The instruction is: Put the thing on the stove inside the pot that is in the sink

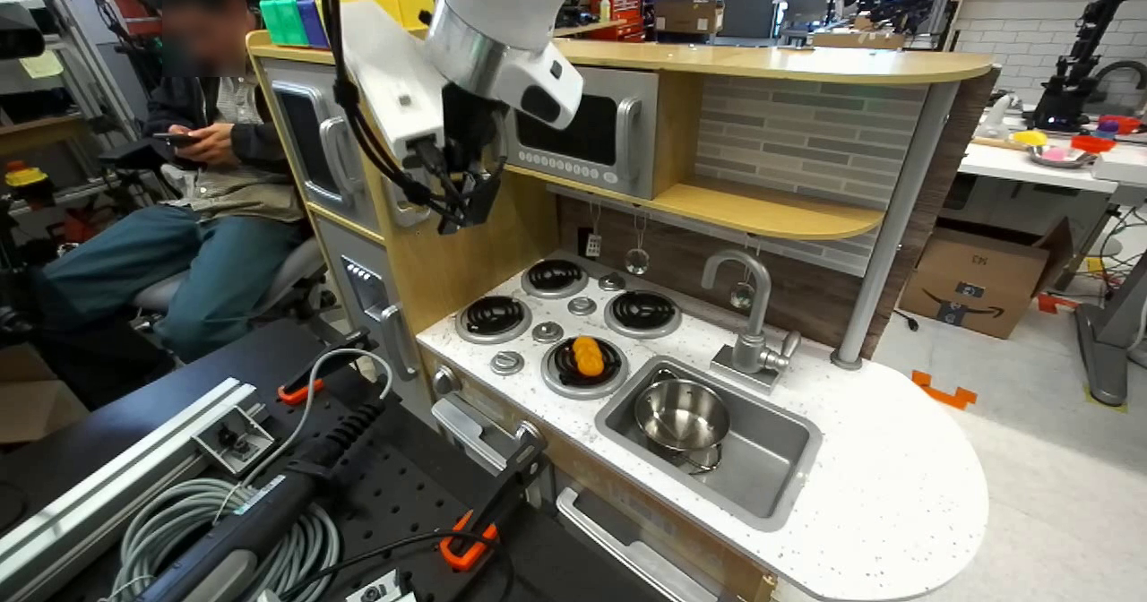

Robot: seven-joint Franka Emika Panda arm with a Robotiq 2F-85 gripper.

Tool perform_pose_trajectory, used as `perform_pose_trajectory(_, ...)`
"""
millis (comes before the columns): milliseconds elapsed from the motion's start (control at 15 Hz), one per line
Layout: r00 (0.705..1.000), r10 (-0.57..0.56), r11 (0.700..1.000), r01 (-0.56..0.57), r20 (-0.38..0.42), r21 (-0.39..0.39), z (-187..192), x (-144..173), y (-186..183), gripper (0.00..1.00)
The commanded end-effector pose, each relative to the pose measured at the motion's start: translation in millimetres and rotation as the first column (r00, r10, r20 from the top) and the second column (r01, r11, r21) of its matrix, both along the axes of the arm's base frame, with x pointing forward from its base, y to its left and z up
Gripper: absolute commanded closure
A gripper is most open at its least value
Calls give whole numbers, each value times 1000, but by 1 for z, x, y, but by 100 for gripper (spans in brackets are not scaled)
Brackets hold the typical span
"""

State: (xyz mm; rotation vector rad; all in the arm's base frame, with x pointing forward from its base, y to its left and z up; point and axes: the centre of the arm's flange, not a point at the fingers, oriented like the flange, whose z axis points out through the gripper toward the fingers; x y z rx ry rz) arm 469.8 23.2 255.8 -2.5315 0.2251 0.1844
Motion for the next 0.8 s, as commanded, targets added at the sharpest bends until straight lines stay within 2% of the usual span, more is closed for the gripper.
perform_pose_trajectory(0, 982, -131, 990, 121, 139, 73, -39, 61, 9, 0)
perform_pose_trajectory(267, 914, -273, 962, 258, 300, 88, -63, 103, -9, 0)
perform_pose_trajectory(333, 948, -228, 973, 217, 222, 71, -45, 75, -3, 0)
perform_pose_trajectory(667, 948, -231, 973, 221, 221, 68, -54, 79, -4, 0)
perform_pose_trajectory(733, 944, -201, 980, 194, 263, 51, -53, 83, -6, 0)
